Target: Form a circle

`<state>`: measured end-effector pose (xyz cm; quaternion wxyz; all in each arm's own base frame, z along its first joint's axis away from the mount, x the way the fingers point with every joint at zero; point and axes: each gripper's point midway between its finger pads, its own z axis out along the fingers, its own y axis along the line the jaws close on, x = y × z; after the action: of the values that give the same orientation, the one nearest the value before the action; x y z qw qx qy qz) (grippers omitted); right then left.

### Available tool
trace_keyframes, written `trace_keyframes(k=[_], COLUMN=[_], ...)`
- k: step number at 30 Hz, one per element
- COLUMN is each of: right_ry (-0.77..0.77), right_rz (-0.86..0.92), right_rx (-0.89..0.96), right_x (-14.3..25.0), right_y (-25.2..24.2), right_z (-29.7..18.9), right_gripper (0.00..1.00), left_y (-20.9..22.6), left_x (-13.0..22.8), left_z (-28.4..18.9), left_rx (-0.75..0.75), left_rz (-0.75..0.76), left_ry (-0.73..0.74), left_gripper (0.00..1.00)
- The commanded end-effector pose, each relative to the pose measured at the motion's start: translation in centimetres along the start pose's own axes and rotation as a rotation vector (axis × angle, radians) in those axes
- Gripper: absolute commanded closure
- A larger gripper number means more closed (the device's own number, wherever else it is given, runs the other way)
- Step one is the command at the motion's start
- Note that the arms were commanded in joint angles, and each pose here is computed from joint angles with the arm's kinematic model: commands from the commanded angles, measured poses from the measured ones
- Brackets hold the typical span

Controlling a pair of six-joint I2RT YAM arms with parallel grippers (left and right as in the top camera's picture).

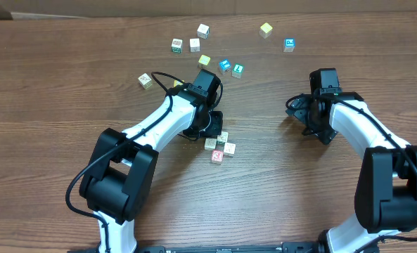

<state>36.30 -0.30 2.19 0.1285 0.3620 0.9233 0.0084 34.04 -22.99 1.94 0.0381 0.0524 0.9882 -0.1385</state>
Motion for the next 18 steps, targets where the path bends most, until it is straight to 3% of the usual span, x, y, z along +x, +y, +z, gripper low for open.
trace_keyframes(k=[1, 9, 18], right_ry=[-0.006, -0.006, -0.006], right_rz=[0.006, 0.006, 0.006], right_rx=[0.015, 0.015, 0.015], right_x=[-0.2, -0.2, -0.2], right_y=[-0.5, -0.5, -0.5], right_z=[0.2, 0.2, 0.2], right_gripper=[0.00, 0.00, 0.00], left_y=[-0.5, -0.5, 0.2], left_x=[0.6, 0.5, -3.9], left_z=[0.2, 0.2, -2.2], left_rx=[0.014, 0.014, -0.031], left_rz=[0.016, 0.022, 0.016], left_ry=[0.021, 0.018, -0.117], left_gripper=[0.96, 0.96, 0.94])
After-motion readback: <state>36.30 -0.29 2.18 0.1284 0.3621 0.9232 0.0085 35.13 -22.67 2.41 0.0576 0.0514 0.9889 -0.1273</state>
